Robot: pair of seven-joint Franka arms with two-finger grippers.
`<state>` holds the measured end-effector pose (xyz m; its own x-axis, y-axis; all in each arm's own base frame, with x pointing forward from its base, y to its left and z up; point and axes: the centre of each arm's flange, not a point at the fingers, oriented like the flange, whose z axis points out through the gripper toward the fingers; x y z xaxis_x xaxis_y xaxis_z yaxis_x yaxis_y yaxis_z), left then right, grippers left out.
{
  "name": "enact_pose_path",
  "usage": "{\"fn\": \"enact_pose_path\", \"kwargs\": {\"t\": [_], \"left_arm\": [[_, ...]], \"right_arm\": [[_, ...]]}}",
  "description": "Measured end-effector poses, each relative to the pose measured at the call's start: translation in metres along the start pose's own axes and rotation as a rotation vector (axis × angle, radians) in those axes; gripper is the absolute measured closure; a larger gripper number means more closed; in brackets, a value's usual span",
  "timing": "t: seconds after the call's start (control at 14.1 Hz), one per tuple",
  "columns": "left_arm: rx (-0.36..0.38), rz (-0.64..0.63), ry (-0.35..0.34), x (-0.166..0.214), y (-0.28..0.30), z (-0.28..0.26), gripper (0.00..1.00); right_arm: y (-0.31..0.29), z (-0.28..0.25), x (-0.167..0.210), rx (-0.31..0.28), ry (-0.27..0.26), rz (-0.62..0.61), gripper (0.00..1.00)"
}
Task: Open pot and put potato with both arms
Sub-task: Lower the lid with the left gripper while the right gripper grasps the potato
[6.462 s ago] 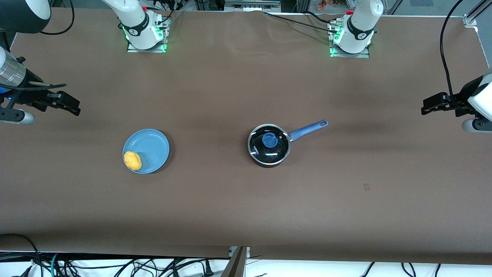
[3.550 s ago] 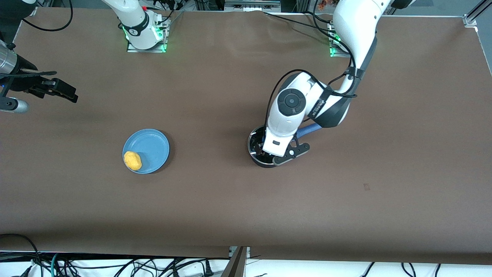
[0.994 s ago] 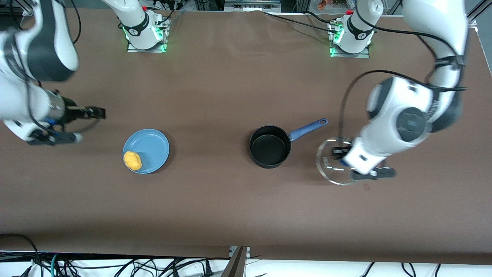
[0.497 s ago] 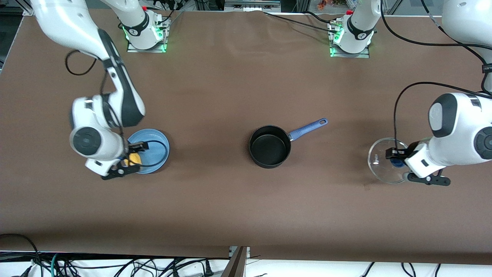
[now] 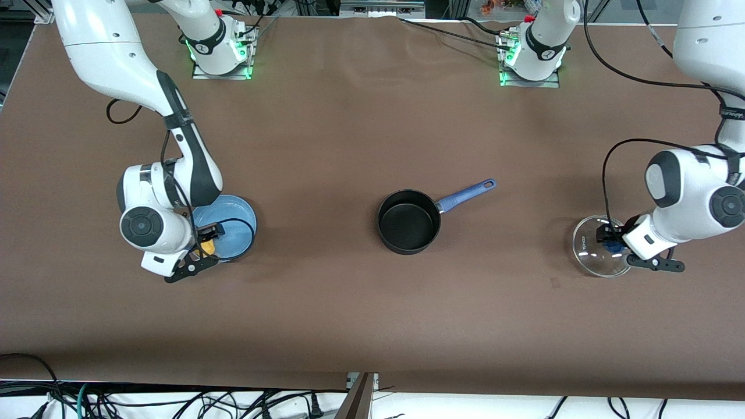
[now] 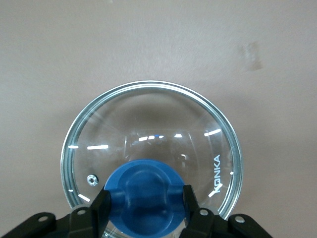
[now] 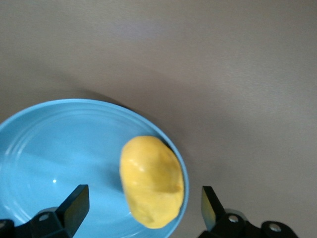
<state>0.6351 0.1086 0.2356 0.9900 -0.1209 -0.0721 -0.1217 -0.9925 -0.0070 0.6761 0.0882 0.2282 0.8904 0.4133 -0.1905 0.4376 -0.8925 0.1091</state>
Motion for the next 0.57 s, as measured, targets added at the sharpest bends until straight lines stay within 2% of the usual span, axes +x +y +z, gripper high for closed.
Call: {"fn": "enact_pose_path", "kwargs": {"t": [0.21, 0.28, 0.43, 0.57], "left_arm": [[-0.004, -0.001, -0.012, -0.004, 0.001, 0.016, 0.4], [-0.004, -0.004, -0.013, -0.005, -0.001, 0.017, 0.4], [-0.003, -0.014, -0.008, -0.004, -0.004, 0.014, 0.28], [-0.002, -0.033, -0.003, 0.002, -0.006, -0.002, 0.09]], "right_arm": [[-0.001, 0.009, 0.001, 0.004, -0.01, -0.005, 0.02], [-0.004, 0.013, 0.002, 0.006, -0.013, -0.009, 0.12], [-0.007, 0.018, 0.002, 0.009, -0.018, -0.014, 0.16], [-0.008, 0.02, 0.003, 0.009, -0.019, -0.015, 0.39]]}}
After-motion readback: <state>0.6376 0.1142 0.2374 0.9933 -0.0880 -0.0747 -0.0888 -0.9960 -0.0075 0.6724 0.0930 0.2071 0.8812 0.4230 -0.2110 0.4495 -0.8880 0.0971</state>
